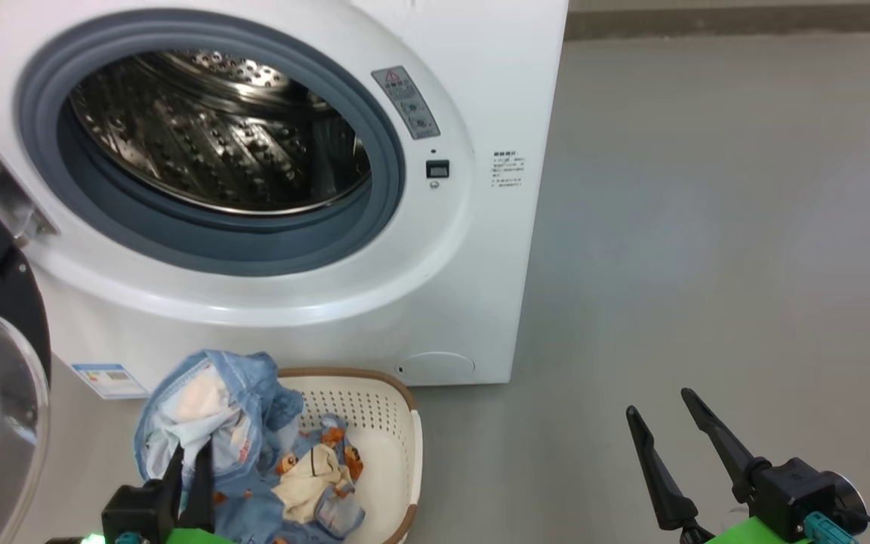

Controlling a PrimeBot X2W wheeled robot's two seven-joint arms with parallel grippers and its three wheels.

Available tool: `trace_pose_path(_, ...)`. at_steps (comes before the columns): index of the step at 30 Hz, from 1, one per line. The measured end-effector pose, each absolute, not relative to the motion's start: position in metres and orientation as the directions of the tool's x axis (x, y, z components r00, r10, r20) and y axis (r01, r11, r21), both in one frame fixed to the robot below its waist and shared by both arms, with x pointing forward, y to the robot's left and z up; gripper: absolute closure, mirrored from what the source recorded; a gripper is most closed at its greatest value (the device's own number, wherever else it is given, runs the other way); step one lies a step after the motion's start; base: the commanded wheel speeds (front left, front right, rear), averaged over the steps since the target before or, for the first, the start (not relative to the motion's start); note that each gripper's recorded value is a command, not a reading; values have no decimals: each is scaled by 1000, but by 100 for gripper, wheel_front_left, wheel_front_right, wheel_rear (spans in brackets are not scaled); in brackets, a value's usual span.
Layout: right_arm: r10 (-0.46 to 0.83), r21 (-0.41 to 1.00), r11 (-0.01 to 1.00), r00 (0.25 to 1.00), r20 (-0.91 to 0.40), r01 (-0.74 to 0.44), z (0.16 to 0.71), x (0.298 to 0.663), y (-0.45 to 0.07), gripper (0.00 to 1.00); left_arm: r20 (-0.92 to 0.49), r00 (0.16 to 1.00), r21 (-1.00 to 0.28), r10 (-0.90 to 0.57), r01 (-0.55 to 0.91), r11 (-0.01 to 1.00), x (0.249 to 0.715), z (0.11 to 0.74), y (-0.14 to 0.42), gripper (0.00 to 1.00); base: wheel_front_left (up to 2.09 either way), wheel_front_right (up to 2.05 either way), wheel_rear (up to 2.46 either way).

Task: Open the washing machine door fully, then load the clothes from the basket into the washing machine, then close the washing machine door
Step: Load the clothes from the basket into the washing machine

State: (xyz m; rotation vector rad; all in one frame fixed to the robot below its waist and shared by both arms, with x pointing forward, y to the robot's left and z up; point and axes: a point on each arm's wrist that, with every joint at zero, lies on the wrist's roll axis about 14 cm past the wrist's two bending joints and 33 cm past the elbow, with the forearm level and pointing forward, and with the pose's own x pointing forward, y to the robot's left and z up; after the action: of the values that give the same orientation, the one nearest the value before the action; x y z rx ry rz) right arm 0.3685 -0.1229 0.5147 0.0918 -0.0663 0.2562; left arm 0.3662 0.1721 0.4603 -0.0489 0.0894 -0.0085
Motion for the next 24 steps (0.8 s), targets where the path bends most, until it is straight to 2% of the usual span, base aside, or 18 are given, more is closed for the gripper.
trace_pose_path(12,244,81,964,963,112,-253,531,351,-122,0,-3,1000,-49,-23,22,999,349,498,167,100,0,0,0)
trace_pose_path(24,237,83,965,965,110,-247,532,346,-123,0,2,1000,-46,-23,23,999,345,505,166,100,0,0,0)
